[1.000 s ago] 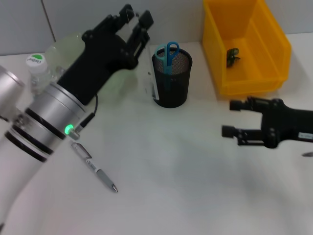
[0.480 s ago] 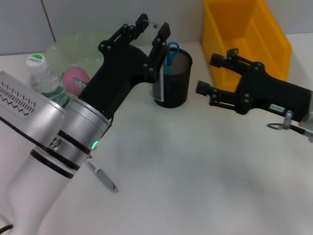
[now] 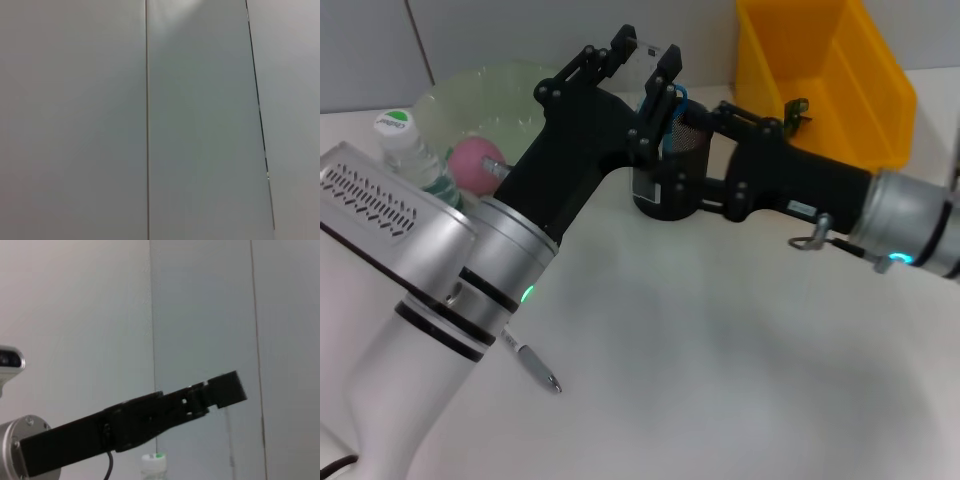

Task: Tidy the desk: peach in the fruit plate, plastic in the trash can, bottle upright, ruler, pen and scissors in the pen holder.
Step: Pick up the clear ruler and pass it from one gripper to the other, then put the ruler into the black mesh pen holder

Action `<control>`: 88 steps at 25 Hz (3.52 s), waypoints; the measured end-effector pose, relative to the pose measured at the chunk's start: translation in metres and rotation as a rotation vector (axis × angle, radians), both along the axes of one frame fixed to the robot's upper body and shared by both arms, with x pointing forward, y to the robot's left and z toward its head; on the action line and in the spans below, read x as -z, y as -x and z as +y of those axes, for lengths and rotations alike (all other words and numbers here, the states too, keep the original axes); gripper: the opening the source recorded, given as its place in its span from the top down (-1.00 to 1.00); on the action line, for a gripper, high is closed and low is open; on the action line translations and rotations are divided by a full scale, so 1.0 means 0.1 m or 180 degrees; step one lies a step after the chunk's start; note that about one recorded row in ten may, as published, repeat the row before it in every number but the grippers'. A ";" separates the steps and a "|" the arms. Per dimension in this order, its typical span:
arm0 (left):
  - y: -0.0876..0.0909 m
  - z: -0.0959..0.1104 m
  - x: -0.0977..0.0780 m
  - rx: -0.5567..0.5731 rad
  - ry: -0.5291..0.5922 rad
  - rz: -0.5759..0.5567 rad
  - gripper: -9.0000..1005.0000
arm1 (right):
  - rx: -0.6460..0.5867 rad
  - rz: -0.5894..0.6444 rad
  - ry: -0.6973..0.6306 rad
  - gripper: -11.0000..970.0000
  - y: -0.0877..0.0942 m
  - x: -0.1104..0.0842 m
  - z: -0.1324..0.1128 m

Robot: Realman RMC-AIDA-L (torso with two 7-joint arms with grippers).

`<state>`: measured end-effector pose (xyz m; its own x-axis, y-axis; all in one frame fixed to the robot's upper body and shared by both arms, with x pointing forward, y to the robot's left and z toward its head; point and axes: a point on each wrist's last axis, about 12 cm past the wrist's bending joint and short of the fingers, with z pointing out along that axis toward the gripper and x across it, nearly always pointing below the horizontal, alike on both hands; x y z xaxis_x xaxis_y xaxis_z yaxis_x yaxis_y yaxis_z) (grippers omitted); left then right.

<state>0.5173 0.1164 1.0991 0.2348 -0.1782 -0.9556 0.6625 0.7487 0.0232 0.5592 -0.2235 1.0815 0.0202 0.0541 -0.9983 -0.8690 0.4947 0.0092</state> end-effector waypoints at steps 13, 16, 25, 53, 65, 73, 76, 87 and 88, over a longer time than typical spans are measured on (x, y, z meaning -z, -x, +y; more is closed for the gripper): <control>0.00 -0.03 0.02 -0.0102 -0.0055 -0.0007 0.22 | 0.0167 -0.0135 -0.0134 -0.69 0.00 0.07 0.25; 0.00 -0.03 0.02 -0.0103 -0.0050 -0.0008 0.22 | 0.0200 -0.0140 -0.0141 -0.67 -0.01 0.08 0.26; 0.01 -0.03 0.02 -0.0100 -0.0041 -0.0002 0.22 | 0.0229 -0.0132 -0.0185 -0.32 -0.02 0.07 0.30; 0.02 -0.04 0.03 -0.0082 -0.0048 0.0029 0.22 | 0.0231 -0.0130 -0.0256 0.89 0.00 0.08 0.36; 0.04 -0.04 0.05 -0.0066 -0.0026 0.0045 0.16 | 0.0269 -0.0112 -0.0261 0.97 -0.01 0.08 0.36; 0.04 -0.04 0.05 -0.0025 0.0002 0.0070 0.10 | 0.0265 -0.0086 -0.0254 0.96 0.01 0.10 0.35; 0.04 -0.04 0.05 -0.0019 0.0013 0.0076 0.08 | 0.0258 -0.0081 -0.0253 0.96 0.01 0.10 0.35; 0.03 -0.03 0.04 0.0025 0.0101 0.0170 -0.45 | 0.0401 -0.0104 -0.0322 0.95 0.00 0.09 0.28; 0.03 -0.03 0.04 0.0025 0.0101 0.0170 -0.55 | 0.0539 -0.0150 -0.0398 0.94 -0.03 0.06 0.22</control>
